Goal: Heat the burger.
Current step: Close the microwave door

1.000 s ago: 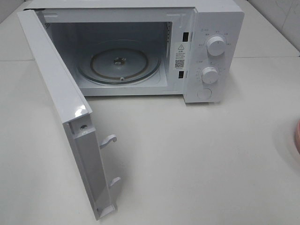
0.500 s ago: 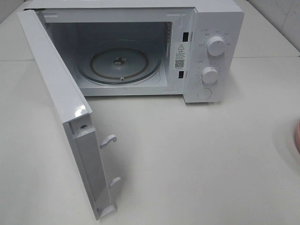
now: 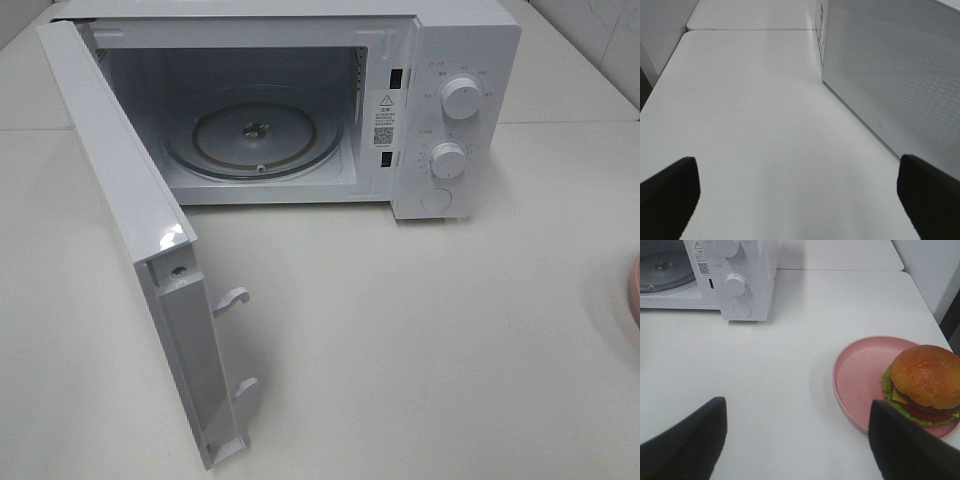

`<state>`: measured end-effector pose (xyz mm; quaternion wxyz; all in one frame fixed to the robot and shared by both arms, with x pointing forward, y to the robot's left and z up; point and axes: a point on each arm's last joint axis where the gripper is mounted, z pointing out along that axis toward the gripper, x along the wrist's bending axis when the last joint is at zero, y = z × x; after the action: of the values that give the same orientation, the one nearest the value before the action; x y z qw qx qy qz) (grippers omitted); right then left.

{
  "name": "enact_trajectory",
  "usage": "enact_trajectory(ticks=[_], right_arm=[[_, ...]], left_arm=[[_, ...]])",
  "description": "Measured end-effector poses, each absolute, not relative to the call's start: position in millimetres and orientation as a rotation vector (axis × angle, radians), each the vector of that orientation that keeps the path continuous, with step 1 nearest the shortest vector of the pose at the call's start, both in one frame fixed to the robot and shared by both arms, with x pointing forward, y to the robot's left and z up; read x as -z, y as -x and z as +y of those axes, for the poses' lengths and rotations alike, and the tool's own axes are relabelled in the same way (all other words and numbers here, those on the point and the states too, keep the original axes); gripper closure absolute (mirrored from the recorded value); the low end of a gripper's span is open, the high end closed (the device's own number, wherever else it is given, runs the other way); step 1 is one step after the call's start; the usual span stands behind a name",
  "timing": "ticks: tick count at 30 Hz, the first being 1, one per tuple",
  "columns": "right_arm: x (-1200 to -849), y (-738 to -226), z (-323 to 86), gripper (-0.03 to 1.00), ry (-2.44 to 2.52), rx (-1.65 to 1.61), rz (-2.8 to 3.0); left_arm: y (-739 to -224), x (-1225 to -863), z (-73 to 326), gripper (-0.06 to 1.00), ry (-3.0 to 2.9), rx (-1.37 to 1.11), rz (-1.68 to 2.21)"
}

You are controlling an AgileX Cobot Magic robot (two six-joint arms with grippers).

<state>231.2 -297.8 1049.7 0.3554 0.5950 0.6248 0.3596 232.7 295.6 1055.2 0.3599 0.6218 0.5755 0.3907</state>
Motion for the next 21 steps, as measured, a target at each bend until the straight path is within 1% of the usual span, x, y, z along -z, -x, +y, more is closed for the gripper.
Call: enact_trajectory(ticks=[4, 9, 15, 16, 20, 21], right_arm=[[-1050, -231, -298, 0.23, -1.537, -0.929, 1.614], [-1050, -231, -298, 0.23, -1.537, -0.929, 1.614], [-1050, -231, -298, 0.23, -1.538, -0.928, 1.615], [-1050, -231, -298, 0.23, -1.538, -0.928, 1.615], [-1050, -231, -298, 0.23, -1.538, -0.928, 1.615], [-1050, -231, -298, 0.23, -1.538, -0.928, 1.615]], left_arm=[[-233, -1056, 297, -0.05, -1.602, -1.029, 1.486], [-238, -1067, 298, -0.05, -1.556, -1.082, 1.447], [-261, -1084, 300, -0.05, -1.467, -1.159, 1.376], [-271, -1087, 301, -0.05, -1.437, -1.185, 1.351], [-286, -1082, 303, -0.05, -1.399, -1.215, 1.324], [-298, -1074, 304, -0.02, -1.374, -1.235, 1.308]])
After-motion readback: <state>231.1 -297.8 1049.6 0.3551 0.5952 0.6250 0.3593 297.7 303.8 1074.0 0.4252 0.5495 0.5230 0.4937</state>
